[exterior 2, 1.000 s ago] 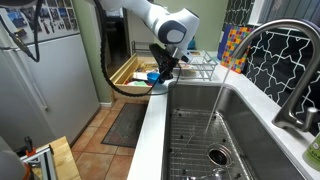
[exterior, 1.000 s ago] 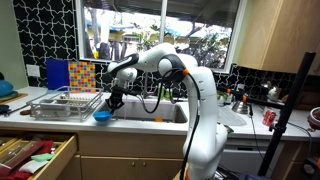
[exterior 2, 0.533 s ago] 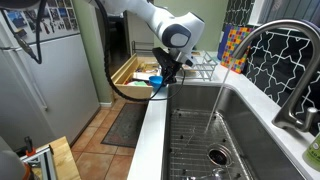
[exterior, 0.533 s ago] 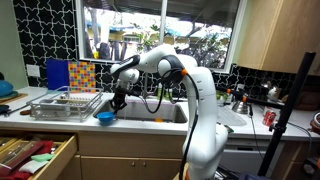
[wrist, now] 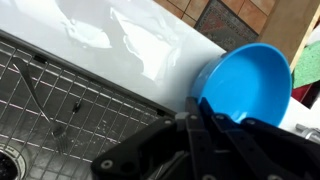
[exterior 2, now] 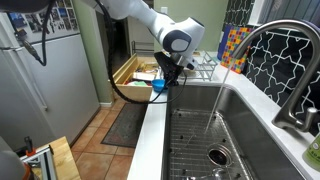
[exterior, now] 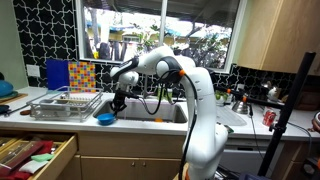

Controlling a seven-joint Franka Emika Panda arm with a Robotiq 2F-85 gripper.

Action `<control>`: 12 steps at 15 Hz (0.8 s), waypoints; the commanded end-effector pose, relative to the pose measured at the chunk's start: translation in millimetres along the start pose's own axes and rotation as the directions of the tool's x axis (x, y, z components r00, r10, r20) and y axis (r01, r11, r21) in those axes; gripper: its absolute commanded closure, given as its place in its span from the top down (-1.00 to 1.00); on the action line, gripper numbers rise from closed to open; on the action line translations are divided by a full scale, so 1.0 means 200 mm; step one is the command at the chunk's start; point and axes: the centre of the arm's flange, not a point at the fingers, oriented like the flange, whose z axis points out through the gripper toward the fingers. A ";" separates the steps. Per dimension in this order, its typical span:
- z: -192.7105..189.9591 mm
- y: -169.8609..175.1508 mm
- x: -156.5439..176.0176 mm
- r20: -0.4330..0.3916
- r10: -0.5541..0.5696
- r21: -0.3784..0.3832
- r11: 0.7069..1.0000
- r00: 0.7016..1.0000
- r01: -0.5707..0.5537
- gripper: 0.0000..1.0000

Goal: Rinse the the blue bowl with running water, remove the white sponge from the drawer and use it to wipe the blue bowl

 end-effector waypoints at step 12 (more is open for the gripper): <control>-0.32 -0.65 -0.37 -0.003 -0.086 -0.083 0.993 0.996 0.085 1.00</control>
